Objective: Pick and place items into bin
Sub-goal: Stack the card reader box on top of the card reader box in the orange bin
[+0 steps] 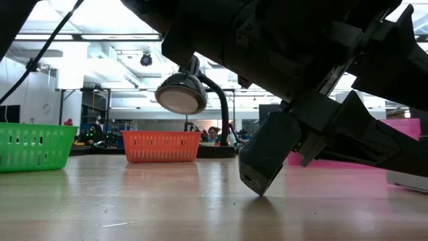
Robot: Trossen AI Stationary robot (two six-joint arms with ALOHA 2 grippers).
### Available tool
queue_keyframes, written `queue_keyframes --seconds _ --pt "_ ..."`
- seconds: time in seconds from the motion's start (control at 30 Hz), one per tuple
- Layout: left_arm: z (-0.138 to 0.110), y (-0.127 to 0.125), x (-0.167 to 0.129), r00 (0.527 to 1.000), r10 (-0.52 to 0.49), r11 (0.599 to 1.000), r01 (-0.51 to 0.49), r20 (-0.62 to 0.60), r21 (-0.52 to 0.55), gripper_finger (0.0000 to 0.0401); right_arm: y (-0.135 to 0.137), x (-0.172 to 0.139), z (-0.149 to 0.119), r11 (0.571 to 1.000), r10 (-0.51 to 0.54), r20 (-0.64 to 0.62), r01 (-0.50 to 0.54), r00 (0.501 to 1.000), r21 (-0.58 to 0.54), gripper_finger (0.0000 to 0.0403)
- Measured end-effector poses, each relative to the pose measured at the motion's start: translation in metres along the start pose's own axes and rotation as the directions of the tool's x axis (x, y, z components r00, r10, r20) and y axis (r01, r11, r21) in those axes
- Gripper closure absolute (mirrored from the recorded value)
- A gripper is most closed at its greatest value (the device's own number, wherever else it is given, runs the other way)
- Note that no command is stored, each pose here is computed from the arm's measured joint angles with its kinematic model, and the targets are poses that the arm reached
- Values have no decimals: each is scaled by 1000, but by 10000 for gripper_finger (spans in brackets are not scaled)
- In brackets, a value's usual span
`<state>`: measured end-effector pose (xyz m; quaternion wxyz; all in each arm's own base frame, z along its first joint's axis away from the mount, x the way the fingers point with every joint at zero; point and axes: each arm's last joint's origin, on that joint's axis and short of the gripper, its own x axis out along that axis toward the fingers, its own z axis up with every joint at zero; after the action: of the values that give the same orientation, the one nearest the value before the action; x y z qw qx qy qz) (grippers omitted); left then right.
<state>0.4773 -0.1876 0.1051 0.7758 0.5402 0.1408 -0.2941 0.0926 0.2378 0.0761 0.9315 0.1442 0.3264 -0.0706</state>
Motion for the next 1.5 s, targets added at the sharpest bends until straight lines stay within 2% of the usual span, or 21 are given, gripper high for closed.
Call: queue_keyframes --seconds 0.1,0.27,0.9,1.0,1.2,1.4,1.5 --pt "0 0 0 1000 0 1000 0 0 0 212 -1 2 -5 998 1 -16 0 1000 64 395" --pt "0 0 0 1000 0 1000 0 -1 0 212 0 0 -5 999 22 -16 -21 1000 44 395" --pt "0 -4 0 999 -41 999 41 20 -14 212 -1 0 -6 966 24 -23 -17 999 260 395" --pt "-2 -8 3 995 -75 996 77 61 -42 212 0 0 -6 967 33 -23 -26 999 252 395" --pt "-11 -18 13 993 -107 994 108 50 -30 212 2 4 -3 968 42 -22 -36 999 247 395" --pt "-13 -19 14 995 -97 995 97 22 -30 212 7 1 0 970 84 -41 -72 996 232 395" --pt "-13 -18 14 997 -78 996 78 -7 -35 212 9 -4 6 978 109 -40 -100 993 182 395"
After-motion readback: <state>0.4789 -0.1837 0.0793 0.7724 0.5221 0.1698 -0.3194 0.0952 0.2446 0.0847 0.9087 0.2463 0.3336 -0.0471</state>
